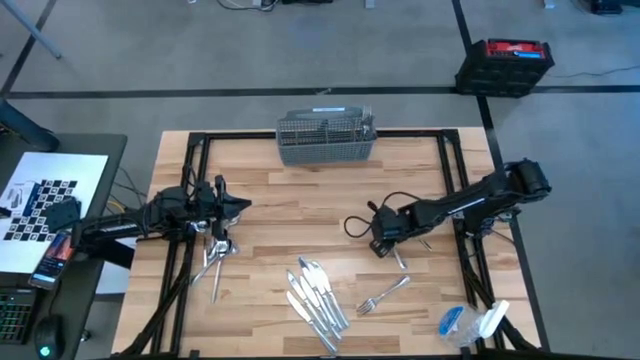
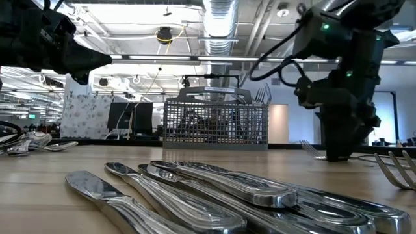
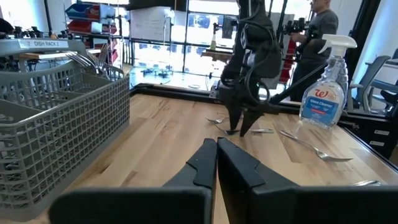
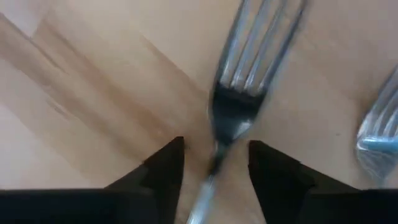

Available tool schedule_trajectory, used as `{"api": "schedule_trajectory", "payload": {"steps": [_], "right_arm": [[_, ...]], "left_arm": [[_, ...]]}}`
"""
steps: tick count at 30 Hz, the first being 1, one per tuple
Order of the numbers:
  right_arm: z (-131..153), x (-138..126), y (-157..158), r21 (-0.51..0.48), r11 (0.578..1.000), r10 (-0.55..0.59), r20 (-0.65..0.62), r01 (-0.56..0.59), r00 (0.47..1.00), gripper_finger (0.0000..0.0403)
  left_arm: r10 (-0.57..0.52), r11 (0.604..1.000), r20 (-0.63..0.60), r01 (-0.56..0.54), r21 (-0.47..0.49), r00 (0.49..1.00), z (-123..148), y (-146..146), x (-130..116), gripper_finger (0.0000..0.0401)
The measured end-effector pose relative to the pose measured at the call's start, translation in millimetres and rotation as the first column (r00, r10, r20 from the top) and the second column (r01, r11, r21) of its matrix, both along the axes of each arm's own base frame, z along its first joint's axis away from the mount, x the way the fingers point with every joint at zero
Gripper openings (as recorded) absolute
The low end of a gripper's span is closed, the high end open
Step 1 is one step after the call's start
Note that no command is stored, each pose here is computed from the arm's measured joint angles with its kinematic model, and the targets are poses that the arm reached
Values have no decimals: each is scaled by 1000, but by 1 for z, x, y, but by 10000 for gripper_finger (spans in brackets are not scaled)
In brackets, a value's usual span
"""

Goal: Sort silverware
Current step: Put the silver fork into the gray organizer

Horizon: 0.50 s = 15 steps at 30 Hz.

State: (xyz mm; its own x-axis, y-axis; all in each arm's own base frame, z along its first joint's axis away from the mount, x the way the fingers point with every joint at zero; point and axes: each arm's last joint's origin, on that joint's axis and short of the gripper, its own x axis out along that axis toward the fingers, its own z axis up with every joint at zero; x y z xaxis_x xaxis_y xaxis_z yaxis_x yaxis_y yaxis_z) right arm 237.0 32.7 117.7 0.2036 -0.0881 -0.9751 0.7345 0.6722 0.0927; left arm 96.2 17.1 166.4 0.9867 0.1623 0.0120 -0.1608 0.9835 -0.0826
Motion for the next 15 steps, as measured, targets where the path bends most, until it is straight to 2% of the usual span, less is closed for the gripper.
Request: {"api": "schedule_trajectory", "payload": {"steps": [2,3,6,8,10,12,15], "right_arm": [[3,3,2,5,999,32,-11,-32,999,46],[7,5,2,-1,998,71,-11,-71,997,24],[36,10,-2,-19,993,118,25,-118,993,8],[75,25,-8,-60,987,156,190,-147,969,2],[115,31,-19,-163,977,184,323,-137,928,1],[148,32,-33,-304,947,225,395,-104,891,0],[196,29,-60,-522,852,283,518,36,807,0]], "left_arm": [[0,1000,0,0,0,1000,0,0,0,0],[0,1000,2,0,0,1000,0,0,0,0],[1,1000,1,-1,0,1000,0,0,0,0],[0,1000,1,0,0,1000,0,0,0,0],[1,1000,0,-1,0,1000,0,0,0,0],[0,1000,1,0,0,1000,0,0,0,0],[1,1000,1,-1,0,1000,0,0,0,0]]}}
